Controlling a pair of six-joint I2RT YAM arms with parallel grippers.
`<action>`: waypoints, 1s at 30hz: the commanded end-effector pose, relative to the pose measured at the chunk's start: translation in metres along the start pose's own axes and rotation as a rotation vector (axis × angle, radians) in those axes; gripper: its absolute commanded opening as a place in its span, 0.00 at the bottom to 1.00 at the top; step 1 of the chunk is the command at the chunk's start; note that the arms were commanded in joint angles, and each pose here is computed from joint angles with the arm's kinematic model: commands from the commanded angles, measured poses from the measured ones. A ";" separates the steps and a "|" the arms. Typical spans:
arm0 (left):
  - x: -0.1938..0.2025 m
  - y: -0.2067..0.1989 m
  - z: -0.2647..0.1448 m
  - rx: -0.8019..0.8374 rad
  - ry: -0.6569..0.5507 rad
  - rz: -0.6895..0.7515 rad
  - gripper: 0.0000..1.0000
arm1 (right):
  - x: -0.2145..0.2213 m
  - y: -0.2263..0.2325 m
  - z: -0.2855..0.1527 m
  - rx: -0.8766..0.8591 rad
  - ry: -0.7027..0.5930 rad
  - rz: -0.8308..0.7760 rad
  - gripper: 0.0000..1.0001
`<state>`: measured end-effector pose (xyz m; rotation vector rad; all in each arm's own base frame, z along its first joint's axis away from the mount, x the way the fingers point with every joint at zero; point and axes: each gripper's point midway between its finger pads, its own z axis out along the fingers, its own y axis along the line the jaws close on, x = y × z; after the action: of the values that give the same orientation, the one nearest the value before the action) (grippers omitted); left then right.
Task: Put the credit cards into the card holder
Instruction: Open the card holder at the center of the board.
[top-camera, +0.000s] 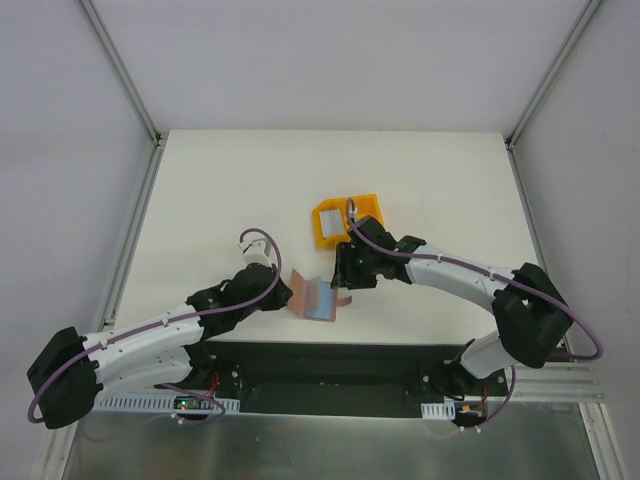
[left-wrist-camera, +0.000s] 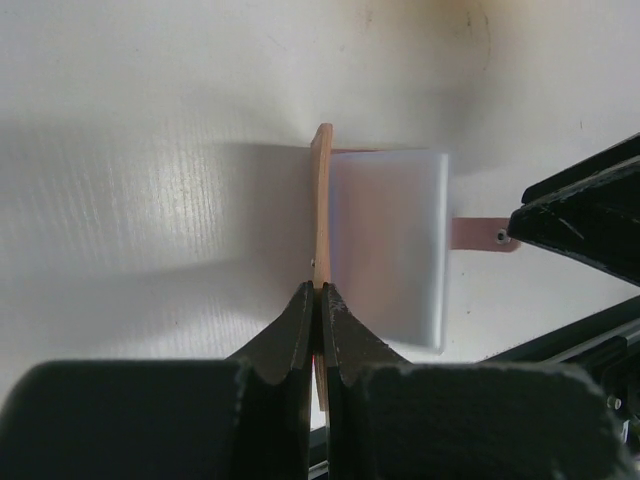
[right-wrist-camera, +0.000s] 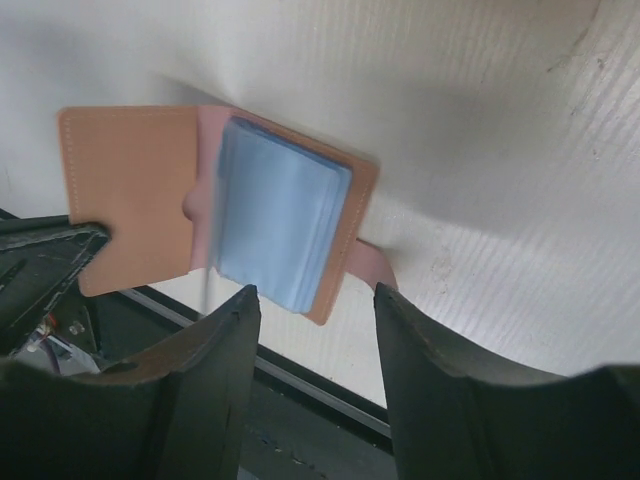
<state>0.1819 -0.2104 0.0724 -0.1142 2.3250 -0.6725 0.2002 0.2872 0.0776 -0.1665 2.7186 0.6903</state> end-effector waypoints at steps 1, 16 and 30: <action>0.009 0.010 0.001 -0.037 0.028 0.003 0.00 | 0.011 0.000 0.011 0.004 0.060 0.005 0.50; 0.008 0.011 0.000 -0.036 0.025 0.012 0.00 | 0.018 -0.029 0.000 0.170 0.064 -0.054 0.47; 0.011 0.012 0.001 -0.039 0.036 0.017 0.00 | 0.032 -0.024 0.010 0.096 0.123 -0.021 0.13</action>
<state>0.1802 -0.2081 0.0678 -0.1150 2.3435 -0.6533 0.1798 0.2608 0.0377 -0.2171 2.8650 0.4630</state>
